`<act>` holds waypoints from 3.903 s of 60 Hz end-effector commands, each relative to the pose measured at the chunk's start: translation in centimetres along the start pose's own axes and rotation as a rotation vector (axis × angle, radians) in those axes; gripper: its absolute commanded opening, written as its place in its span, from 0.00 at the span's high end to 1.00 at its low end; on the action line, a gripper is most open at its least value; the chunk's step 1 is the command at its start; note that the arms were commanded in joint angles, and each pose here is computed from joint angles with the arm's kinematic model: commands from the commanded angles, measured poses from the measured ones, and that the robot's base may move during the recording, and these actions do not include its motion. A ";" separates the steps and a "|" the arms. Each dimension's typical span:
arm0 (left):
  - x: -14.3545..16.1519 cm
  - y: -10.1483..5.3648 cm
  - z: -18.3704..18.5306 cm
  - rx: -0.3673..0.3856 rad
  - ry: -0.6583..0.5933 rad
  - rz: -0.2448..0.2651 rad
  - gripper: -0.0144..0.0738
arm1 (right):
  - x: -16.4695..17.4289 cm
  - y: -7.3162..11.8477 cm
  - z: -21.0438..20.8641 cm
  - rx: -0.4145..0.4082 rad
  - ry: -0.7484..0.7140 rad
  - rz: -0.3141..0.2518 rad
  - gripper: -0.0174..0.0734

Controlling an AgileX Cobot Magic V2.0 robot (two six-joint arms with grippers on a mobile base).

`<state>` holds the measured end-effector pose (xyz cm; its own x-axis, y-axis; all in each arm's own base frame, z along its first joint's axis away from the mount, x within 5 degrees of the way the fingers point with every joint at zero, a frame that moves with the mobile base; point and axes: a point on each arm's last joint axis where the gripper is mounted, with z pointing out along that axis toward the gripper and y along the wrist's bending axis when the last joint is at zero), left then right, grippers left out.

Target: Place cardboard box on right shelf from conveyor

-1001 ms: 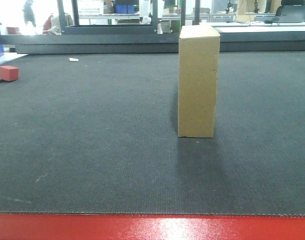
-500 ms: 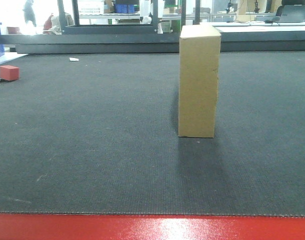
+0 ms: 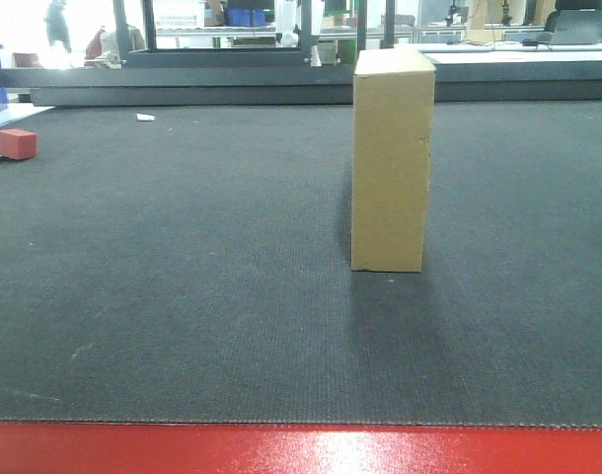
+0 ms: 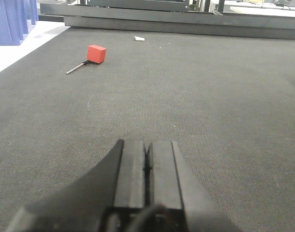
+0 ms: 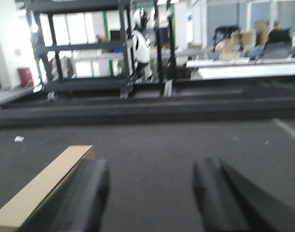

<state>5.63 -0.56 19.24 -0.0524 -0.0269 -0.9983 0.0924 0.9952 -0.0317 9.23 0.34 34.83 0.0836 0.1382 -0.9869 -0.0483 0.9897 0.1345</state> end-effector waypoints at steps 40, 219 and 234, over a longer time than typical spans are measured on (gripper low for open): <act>-0.6 0.0 -0.1 0.004 -0.090 -0.005 0.97 | -4.5 13.4 20.4 -0.298 0.698 0.041 0.12; -0.6 0.0 -0.1 0.004 -0.090 -0.005 0.97 | -3.4 1.4 -3.1 -0.143 0.286 -0.062 0.54; -0.6 0.0 -0.1 0.004 -0.090 -0.005 0.97 | -4.6 0.9 -5.8 -0.162 0.139 -0.044 0.54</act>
<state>5.63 -0.56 19.24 -0.0524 -0.0269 -0.9983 0.0924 0.9952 -0.0317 3.28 0.46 37.18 -0.1818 0.0612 -0.9814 -0.1954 0.9759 0.0971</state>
